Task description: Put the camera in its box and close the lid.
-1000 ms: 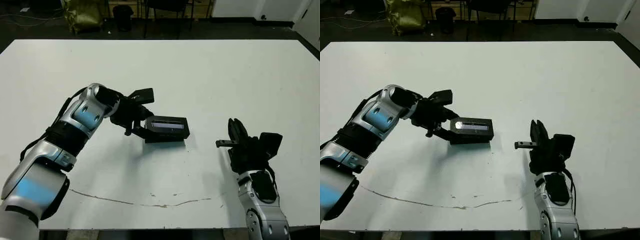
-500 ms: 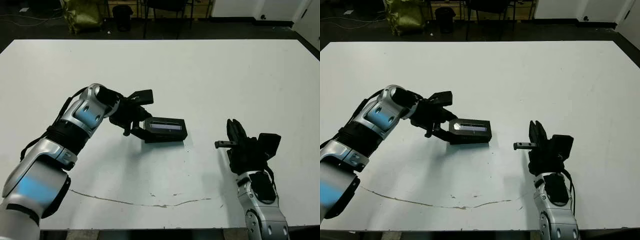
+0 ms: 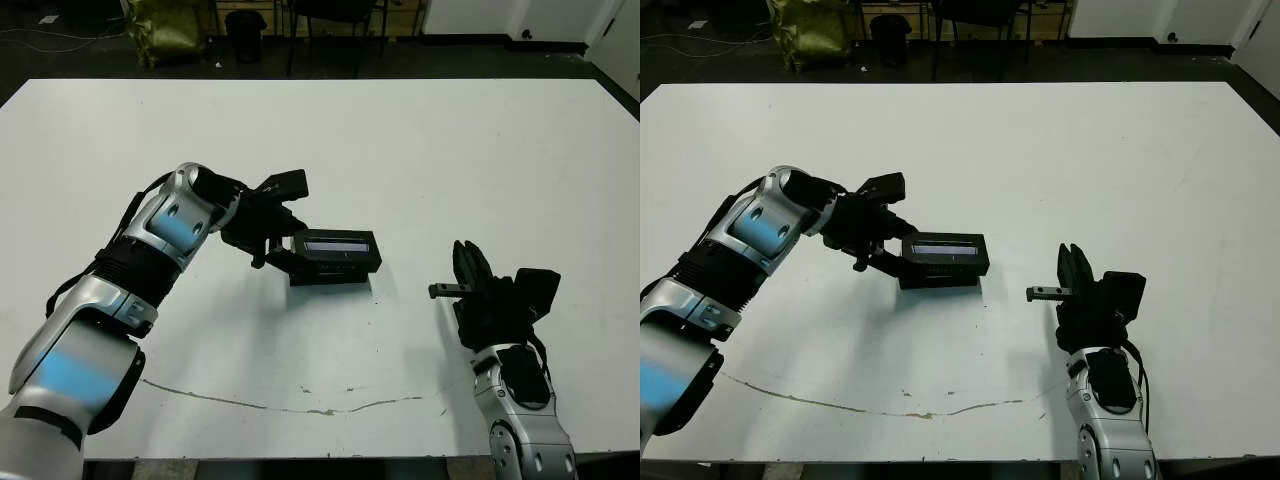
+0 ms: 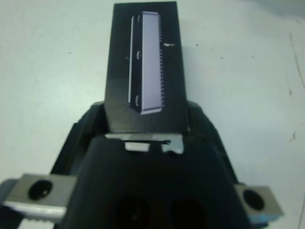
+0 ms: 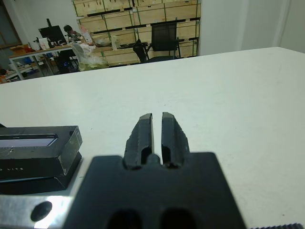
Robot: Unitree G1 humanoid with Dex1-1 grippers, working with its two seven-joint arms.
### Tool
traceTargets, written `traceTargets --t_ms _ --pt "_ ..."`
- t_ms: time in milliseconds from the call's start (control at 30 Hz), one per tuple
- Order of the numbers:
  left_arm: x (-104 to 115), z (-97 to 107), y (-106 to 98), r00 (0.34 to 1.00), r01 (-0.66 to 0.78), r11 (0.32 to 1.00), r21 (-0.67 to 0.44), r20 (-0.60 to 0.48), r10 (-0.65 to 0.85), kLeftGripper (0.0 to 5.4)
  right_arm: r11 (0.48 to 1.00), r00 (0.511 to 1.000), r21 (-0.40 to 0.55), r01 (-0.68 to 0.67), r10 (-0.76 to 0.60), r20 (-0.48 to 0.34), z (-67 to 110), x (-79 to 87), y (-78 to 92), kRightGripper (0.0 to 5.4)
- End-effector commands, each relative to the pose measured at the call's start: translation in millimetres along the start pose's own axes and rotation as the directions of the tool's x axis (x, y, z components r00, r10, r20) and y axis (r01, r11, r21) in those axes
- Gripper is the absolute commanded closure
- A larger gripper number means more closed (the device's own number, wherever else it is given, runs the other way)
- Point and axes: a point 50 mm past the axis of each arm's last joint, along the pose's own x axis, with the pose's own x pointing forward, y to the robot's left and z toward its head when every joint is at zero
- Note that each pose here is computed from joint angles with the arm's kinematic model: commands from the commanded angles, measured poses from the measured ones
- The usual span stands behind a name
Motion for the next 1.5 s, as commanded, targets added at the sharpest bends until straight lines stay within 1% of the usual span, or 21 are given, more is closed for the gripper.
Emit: traceTargets --t_ms 33,367,867,1200,1500 --pt "-3.3 -4.4 1.3 0.999 -0.01 1.0 -0.017 -0.031 0.009 2.9 1.0 0.999 -0.004 0.01 -0.01 -0.03 -4.9 -1.5 -2.3 5.4" --pt "-4.6 -9.5 1.6 0.997 -0.019 1.0 -0.001 -0.079 0.019 2.9 1.0 0.999 -0.011 0.012 -0.012 -0.035 -5.0 -1.3 -1.8 5.4" --pt "0.7 -7.5 1.1 0.992 0.011 0.999 0.04 -0.129 -0.005 2.9 1.0 0.999 -0.001 0.012 -0.012 -0.033 -5.7 -1.9 -2.1 5.4" --pt "4.0 -7.8 -1.4 0.992 0.028 1.0 0.004 -0.127 -0.027 2.9 1.0 1.0 0.0 0.009 -0.009 -0.028 -6.5 -2.0 -3.0 5.4" --pt "5.0 -7.2 -2.4 0.991 0.031 0.999 0.014 -0.129 -0.029 2.9 1.0 0.999 0.009 0.008 -0.007 -0.031 -8.8 -2.0 -3.4 5.4"
